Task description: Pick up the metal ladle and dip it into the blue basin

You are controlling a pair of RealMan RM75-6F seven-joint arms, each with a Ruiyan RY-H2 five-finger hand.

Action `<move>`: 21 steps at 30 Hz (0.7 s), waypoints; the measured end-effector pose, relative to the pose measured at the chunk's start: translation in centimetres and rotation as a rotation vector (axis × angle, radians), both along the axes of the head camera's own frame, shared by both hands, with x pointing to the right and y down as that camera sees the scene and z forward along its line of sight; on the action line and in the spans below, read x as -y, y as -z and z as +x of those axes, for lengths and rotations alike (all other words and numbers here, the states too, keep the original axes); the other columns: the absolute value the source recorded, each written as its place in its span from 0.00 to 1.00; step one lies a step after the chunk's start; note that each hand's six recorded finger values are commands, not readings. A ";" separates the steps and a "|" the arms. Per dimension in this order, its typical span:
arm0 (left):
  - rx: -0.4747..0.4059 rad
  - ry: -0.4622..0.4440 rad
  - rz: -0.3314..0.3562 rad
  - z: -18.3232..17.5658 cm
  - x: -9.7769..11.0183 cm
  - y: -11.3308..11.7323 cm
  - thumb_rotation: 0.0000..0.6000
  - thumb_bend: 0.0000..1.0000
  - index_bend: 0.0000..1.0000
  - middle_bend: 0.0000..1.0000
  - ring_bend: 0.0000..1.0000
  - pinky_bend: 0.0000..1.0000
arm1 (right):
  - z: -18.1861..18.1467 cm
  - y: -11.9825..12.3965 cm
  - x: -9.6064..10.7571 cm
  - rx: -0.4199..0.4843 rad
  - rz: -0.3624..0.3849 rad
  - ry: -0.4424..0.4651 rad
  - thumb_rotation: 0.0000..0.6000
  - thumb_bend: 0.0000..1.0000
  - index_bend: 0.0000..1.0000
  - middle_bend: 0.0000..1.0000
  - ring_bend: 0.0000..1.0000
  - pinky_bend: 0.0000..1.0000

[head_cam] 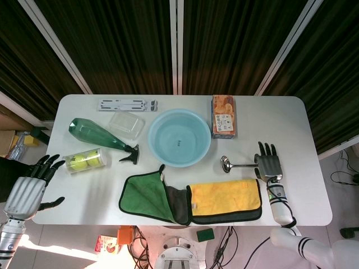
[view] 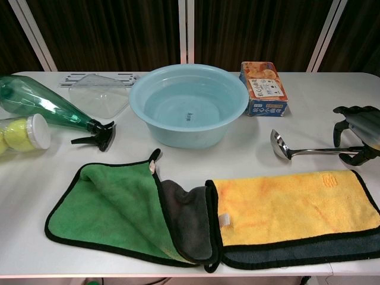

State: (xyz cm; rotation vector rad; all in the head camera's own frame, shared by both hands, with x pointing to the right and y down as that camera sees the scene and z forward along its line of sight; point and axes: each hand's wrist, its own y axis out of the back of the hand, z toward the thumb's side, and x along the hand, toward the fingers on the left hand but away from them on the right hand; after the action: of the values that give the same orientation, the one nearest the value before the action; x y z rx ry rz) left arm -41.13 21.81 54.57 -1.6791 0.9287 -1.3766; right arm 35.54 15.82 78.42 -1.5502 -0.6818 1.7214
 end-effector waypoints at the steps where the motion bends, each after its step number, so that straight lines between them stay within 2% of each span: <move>1: 0.000 0.000 0.000 0.0 0.0 0.0 1.00 0.03 0.15 0.05 0.03 0.23 | 0.0 0.0 0.0 0.001 0.000 -0.001 1.00 0.38 0.49 0.00 0.00 0.00; 21: 0.001 0.002 0.003 -0.1 0.0 0.1 1.00 0.03 0.15 0.05 0.03 0.23 | -0.2 -0.2 0.2 0.005 0.006 -0.006 1.00 0.39 0.51 0.00 0.00 0.00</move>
State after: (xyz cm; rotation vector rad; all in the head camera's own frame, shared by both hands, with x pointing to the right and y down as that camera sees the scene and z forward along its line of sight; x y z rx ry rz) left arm -41.19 21.82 54.44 -1.6752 0.9316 -1.3763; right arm 35.33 15.63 78.64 -1.5509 -0.6945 1.7192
